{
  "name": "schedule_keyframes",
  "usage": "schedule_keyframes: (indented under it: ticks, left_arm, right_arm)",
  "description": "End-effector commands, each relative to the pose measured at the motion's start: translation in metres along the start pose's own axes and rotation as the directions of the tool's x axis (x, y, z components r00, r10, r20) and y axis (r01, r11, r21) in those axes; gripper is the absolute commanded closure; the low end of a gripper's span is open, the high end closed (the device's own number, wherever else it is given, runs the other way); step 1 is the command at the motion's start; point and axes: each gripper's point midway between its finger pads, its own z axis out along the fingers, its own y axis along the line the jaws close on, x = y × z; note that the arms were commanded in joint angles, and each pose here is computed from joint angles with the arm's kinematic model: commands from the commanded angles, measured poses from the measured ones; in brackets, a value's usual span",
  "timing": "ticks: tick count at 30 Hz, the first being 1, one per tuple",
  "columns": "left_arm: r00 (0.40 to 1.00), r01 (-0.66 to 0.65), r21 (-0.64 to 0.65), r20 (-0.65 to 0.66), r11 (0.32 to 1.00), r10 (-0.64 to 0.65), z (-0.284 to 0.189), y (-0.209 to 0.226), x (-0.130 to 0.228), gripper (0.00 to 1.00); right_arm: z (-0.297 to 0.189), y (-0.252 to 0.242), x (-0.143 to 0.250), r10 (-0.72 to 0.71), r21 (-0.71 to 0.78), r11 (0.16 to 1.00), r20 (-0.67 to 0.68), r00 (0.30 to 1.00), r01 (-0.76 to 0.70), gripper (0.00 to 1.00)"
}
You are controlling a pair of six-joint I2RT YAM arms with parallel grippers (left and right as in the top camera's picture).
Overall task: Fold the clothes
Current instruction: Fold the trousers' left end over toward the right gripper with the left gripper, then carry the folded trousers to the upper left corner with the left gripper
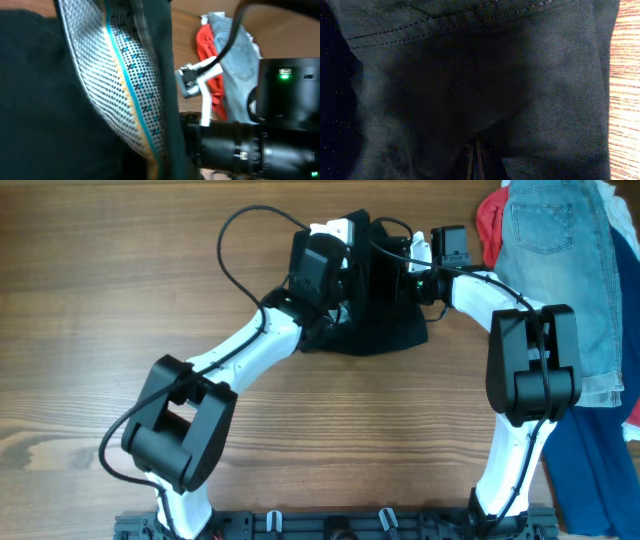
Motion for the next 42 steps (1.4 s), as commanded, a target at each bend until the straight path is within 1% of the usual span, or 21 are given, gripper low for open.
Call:
schedule_keyframes:
  ticks: [1, 2, 6, 9, 10, 12, 14, 16, 18, 20, 22, 24, 28, 29, 31, 34, 35, 36, 38, 40, 42]
  left_arm:
    - [1.0, 0.006, 0.052, 0.01, 0.999, -0.007, 0.002, -0.02, -0.003, 0.44]
    - [1.0, 0.006, 0.053, 0.011, 0.999, -0.006, 0.002, -0.02, -0.004, 0.28]
    - [1.0, 0.006, 0.053, 0.012, 0.999, -0.007, 0.002, -0.02, -0.004, 0.0]
    - [1.0, 0.004, 0.058, 0.019, 0.998, -0.005, 0.002, -0.021, -0.005, 0.0]
    - [1.0, 0.002, 0.064, 0.027, 0.998, -0.004, 0.002, -0.022, -0.008, 0.0]
    - [0.999, 0.0, 0.071, 0.039, 0.997, -0.003, 0.001, -0.023, -0.011, 0.0]
    - [0.999, -0.043, 0.098, 0.032, 0.994, 0.04, 0.001, -0.029, -0.01, 0.0]
    - [0.993, -0.107, 0.146, -0.029, 0.983, 0.113, 0.0, -0.035, 0.005, 0.0]
    - [0.964, -0.212, 0.111, -0.141, 0.971, 0.227, 0.0, -0.018, 0.035, 0.0]
    - [0.92, -0.318, 0.031, -0.231, 0.948, 0.317, 0.0, 0.009, 0.056, 0.01]
    - [0.884, -0.381, -0.032, -0.305, 0.924, 0.354, 0.0, 0.033, 0.072, 0.01]
    - [0.854, -0.413, -0.046, -0.366, 0.91, 0.369, 0.003, 0.048, 0.088, 0.01]
    - [0.839, -0.423, -0.046, -0.398, 0.905, 0.372, 0.023, 0.063, 0.111, 0.01]
    - [0.83, -0.436, -0.043, -0.407, 0.899, 0.382, 0.04, 0.078, 0.125, 0.0]
    - [0.802, -0.479, -0.025, -0.418, 0.877, 0.426, 0.051, 0.089, 0.137, 0.0]
    - [0.718, -0.608, -0.015, -0.438, 0.794, 0.541, 0.066, 0.114, 0.152, 0.0]
    - [0.691, -0.652, -0.049, -0.449, 0.757, 0.566, 0.068, 0.126, 0.151, 0.0]
    - [0.688, -0.671, -0.109, -0.46, 0.733, 0.561, 0.068, 0.14, 0.146, 0.0]
    - [0.744, -0.628, -0.235, -0.461, 0.742, 0.484, 0.064, 0.165, 0.134, 0.0]
    - [0.841, -0.496, -0.351, -0.423, 0.794, 0.338, 0.055, 0.195, 0.119, 0.0]
    - [0.929, -0.307, -0.482, -0.337, 0.821, 0.15, 0.04, 0.237, 0.096, 0.0]
  right_arm:
    - [0.009, -0.01, 0.008, 0.033, 0.008, 0.999, -0.02, 0.999, -0.033, 0.95]
    - [0.002, -0.008, -0.004, 0.048, 0.002, 0.999, 0.019, 0.999, -0.048, 0.96]
    - [-0.047, 0.004, -0.056, 0.038, -0.022, 0.999, 0.195, 0.98, -0.034, 0.96]
    - [-0.1, 0.008, -0.09, 0.013, -0.016, 1.0, 0.324, 0.946, -0.008, 0.91]
    - [-0.13, 0.006, -0.103, 0.009, -0.007, 1.0, 0.382, 0.924, -0.006, 0.84]
    - [-0.154, -0.001, -0.111, 0.013, 0.005, 1.0, 0.423, 0.906, -0.017, 0.75]
    - [-0.176, -0.014, -0.115, 0.031, 0.021, 0.999, 0.451, 0.892, -0.046, 0.62]
    - [-0.182, -0.022, -0.114, 0.049, 0.022, 0.998, 0.452, 0.891, -0.065, 0.57]
    - [-0.183, -0.029, -0.11, 0.064, 0.028, 0.996, 0.441, 0.895, -0.085, 0.55]
    - [-0.181, -0.03, -0.107, 0.073, 0.028, 0.995, 0.429, 0.9, -0.095, 0.55]
    - [-0.18, -0.03, -0.105, 0.078, 0.028, 0.995, 0.423, 0.903, -0.099, 0.55]
    - [-0.18, -0.03, -0.105, 0.079, 0.028, 0.995, 0.421, 0.904, -0.1, 0.54]
    - [-0.18, -0.03, -0.105, 0.079, 0.028, 0.995, 0.421, 0.904, -0.1, 0.54]
    - [-0.18, -0.03, -0.104, 0.079, 0.029, 0.994, 0.419, 0.904, -0.101, 0.54]
    - [-0.179, -0.031, -0.103, 0.08, 0.031, 0.994, 0.415, 0.906, -0.102, 0.53]
    - [-0.177, -0.034, -0.099, 0.07, 0.05, 0.994, 0.399, 0.914, -0.098, 0.53]
    - [-0.177, -0.036, -0.097, 0.074, 0.059, 0.993, 0.396, 0.915, -0.106, 0.53]
    - [-0.177, -0.038, -0.096, 0.078, 0.069, 0.991, 0.393, 0.916, -0.113, 0.53]
    - [-0.177, -0.039, -0.095, 0.077, 0.077, 0.99, 0.39, 0.918, -0.116, 0.53]
    - [-0.177, -0.039, -0.095, 0.077, 0.077, 0.99, 0.39, 0.917, -0.116, 0.53]
    - [-0.177, -0.039, -0.095, 0.078, 0.076, 0.99, 0.39, 0.917, -0.116, 0.53]
